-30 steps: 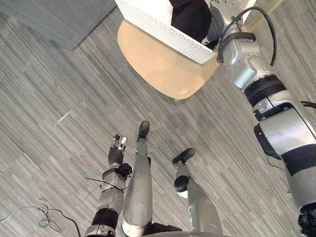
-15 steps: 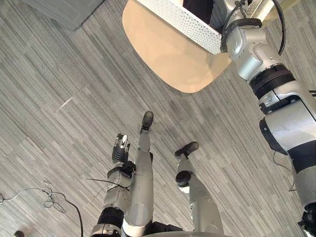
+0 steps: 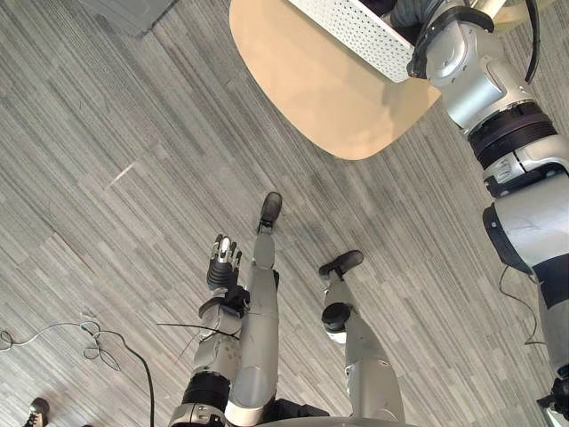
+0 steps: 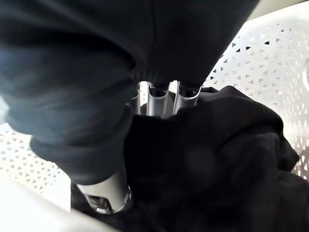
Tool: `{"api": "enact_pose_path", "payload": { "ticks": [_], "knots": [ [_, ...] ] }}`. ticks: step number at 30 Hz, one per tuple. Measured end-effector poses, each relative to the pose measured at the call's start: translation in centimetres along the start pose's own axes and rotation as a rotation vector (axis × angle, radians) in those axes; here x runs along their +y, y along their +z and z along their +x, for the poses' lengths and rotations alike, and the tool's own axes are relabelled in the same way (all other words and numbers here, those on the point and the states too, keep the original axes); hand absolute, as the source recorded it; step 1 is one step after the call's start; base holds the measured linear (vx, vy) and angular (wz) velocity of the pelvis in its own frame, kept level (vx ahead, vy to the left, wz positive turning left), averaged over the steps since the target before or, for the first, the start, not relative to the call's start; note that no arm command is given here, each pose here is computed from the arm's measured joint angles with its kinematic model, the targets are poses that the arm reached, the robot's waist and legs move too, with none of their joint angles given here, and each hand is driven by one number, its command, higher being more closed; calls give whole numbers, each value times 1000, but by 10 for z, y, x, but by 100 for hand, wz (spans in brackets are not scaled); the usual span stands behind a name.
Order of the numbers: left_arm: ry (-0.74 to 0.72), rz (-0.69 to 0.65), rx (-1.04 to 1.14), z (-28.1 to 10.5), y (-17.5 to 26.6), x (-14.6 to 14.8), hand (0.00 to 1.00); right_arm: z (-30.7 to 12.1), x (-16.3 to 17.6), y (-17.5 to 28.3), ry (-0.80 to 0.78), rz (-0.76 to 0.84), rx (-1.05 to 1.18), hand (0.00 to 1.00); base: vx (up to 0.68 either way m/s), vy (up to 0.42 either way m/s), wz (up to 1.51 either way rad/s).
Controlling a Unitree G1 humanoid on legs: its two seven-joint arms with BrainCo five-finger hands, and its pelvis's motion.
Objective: Pick up the laundry basket with both hands and put the clothes into the washing machine.
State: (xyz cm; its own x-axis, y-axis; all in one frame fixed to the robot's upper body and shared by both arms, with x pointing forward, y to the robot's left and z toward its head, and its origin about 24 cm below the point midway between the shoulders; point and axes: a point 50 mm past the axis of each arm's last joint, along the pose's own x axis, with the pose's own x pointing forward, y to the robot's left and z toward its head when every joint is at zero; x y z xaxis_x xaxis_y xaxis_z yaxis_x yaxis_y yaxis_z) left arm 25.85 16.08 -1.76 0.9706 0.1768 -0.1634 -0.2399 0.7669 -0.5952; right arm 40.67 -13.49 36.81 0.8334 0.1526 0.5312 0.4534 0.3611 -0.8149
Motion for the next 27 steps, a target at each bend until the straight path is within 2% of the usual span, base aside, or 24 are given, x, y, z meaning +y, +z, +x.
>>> {"api": "enact_pose_path", "payload": {
  "ticks": [9,17,22,27],
  "knots": [
    [4,4,-8,0,1,0,0,-8,25,-13,33,167,78,100,30,58,-2],
    [25,41,-25,3,11,9,0,-4,-1,-5,-93,450,66,100,-16,19,3],
    [48,42,-42,3,16,15,0,-3,-12,8,-148,507,1,100,-28,10,-4],
    [79,43,-54,4,20,19,0,-2,-8,22,-142,540,-44,100,26,-19,-7]
  ]
}}
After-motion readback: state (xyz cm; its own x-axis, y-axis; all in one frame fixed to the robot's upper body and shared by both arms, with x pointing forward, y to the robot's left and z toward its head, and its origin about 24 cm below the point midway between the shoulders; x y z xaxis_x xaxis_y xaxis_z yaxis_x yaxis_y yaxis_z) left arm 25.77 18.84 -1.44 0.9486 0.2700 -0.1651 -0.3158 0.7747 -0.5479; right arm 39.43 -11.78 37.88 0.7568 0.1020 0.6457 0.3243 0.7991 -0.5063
